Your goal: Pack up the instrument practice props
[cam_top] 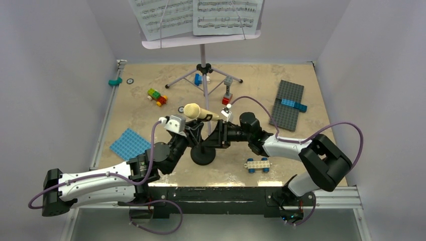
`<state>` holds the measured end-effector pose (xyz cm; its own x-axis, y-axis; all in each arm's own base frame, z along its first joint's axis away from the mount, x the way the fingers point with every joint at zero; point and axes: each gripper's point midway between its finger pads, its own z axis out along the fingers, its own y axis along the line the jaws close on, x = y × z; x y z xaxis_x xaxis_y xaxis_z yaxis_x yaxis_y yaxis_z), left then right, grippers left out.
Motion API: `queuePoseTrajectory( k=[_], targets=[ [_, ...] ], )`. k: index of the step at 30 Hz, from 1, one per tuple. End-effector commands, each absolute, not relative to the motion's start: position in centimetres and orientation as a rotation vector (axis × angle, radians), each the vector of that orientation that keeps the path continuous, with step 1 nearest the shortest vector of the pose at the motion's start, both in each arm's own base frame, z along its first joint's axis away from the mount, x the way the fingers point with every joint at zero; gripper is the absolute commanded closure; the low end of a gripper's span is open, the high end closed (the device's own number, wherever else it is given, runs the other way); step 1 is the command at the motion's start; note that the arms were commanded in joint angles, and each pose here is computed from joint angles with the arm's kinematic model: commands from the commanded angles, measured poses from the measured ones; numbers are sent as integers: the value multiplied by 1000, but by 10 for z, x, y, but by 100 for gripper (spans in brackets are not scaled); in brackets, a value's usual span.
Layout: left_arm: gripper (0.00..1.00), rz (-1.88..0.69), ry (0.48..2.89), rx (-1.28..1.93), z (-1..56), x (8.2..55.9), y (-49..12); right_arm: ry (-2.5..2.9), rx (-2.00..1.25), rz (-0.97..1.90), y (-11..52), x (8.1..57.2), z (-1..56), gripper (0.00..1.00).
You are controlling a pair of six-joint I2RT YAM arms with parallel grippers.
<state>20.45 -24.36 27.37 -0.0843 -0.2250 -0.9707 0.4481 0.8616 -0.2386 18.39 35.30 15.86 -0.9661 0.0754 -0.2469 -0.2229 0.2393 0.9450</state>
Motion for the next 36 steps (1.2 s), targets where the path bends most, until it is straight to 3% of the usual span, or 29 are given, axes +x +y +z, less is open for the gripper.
queuePoseTrajectory(
  k=[1,9,31,36],
  targets=[
    [100,-478,1736,337,201,190,-248,2179,-140,1836,357,192,179,59],
    [100,-463,1745,349,198,191,-251,2128,-252,1753,352,191,181,100],
    [100,-472,1836,380,167,187,-268,1580,-933,300,317,198,150,100],
    [100,-485,1841,374,160,186,-269,1492,-1014,159,313,190,146,100]
  ],
)
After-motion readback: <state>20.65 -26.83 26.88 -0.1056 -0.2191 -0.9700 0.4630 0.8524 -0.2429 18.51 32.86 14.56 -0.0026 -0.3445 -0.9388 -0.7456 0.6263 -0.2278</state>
